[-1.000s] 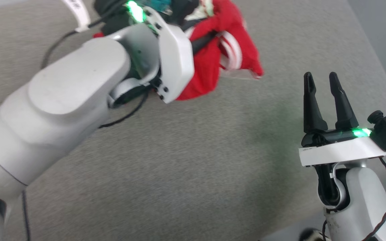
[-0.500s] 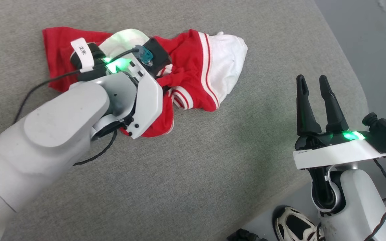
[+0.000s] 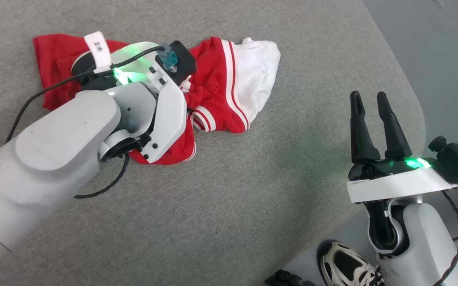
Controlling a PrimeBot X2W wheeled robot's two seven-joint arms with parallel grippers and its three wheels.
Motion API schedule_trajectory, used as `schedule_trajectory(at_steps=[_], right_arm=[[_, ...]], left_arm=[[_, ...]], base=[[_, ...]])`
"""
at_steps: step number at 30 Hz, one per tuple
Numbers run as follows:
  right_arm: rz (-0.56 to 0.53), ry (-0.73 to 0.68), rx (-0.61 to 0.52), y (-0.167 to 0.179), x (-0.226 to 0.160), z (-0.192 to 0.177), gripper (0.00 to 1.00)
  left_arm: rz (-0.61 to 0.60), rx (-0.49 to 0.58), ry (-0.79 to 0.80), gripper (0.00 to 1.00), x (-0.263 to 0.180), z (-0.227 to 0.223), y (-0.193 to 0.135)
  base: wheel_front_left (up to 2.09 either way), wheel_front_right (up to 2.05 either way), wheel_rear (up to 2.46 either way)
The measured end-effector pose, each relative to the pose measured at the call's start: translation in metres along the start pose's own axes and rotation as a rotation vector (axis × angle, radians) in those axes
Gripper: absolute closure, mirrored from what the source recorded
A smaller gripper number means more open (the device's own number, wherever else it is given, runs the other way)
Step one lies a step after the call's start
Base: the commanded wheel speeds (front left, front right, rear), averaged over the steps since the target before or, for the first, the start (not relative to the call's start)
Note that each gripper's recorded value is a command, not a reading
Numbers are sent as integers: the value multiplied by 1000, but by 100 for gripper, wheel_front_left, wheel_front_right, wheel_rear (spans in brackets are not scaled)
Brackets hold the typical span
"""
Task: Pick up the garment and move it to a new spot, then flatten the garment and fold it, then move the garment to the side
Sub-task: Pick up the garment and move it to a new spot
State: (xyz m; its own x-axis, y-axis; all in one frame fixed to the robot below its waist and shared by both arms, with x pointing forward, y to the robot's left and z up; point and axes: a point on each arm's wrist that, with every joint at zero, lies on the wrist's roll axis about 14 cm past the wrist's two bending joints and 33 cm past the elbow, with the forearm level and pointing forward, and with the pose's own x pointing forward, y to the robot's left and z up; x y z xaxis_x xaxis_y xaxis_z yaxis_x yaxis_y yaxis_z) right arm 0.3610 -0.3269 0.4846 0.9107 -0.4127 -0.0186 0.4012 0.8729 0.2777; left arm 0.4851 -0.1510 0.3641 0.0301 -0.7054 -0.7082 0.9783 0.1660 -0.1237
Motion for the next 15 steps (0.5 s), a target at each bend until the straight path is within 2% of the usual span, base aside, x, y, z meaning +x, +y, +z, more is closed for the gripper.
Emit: schedule_trajectory(at_steps=[1, 3, 8, 15], right_arm=[[4, 0, -3, 1, 0, 0, 0], [13, 2, -11, 3, 1, -1, 0], [64, 6, -41, 18, 7, -5, 0], [165, 14, -99, 49, 18, -16, 0]], left_arm=[[1, -6, -7, 13, -1, 1, 1], [3, -25, -18, 2, -5, 1, 1], [26, -54, -69, 0, -23, 5, 2], [128, -139, -278, 0, -74, 24, 23]], base=[[0, 0, 0], [0, 0, 0], [0, 0, 0], [0, 0, 0]])
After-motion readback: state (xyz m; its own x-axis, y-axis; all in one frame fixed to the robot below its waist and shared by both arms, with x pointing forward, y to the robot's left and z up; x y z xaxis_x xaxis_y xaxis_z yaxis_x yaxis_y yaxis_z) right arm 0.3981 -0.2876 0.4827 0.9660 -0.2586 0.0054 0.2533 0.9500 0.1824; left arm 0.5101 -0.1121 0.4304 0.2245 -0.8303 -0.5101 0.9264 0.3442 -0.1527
